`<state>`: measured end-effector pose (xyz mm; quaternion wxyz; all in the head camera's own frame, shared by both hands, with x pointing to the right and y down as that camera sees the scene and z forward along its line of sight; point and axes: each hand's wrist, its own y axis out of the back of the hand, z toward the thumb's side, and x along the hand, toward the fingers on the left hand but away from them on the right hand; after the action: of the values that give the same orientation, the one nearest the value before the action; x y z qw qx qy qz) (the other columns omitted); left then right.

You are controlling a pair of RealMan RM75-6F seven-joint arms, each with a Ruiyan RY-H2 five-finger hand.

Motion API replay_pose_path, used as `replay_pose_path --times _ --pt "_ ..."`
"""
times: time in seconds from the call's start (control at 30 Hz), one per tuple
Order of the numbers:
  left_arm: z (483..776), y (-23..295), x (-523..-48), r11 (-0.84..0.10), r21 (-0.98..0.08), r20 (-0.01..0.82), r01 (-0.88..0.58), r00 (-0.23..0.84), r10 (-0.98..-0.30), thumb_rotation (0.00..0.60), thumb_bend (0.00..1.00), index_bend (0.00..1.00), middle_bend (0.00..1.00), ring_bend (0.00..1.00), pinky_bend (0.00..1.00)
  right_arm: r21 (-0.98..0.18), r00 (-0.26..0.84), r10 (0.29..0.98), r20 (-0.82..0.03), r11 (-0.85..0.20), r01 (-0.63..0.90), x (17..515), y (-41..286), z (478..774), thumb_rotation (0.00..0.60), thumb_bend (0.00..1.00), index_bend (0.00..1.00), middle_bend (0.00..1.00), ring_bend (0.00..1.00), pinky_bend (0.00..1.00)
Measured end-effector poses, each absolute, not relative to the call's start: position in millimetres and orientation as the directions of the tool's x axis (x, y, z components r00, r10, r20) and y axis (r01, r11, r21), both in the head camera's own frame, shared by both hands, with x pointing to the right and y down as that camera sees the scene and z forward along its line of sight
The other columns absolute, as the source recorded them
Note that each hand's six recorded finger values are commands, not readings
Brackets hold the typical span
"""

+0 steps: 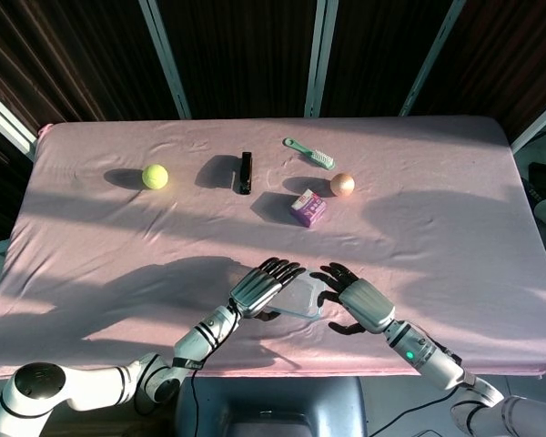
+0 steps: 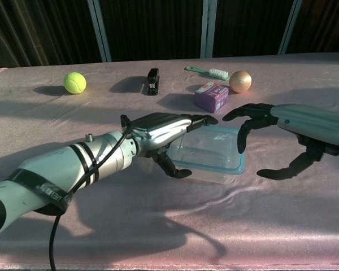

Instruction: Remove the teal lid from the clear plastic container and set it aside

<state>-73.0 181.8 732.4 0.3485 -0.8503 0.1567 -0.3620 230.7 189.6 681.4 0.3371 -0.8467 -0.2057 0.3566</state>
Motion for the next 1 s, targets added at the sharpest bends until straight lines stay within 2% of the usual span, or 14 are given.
replay_pose_path --times 0.37,1.0 --pt "733.5 180.5 -78.2 -0.711 -0.703 0.518 -0.009 0.678 -0.522 0.600 0.29 0.00 0.55 0.50 0.51 -0.714 0.673 0.563 -0.480 -0.697 0.073 209.0 192.8 693.3 0.600 0.39 0.58 0.22 0.03 0.00" --pt "735.1 186.3 -80.6 -0.703 -0.711 0.513 0.001 0.684 -0.518 0.600 0.30 0.00 0.56 0.51 0.52 -0.726 0.671 0.574 -0.470 -0.683 0.076 197.1 188.2 698.5 0.600 0.39 0.64 0.23 0.04 0.03"
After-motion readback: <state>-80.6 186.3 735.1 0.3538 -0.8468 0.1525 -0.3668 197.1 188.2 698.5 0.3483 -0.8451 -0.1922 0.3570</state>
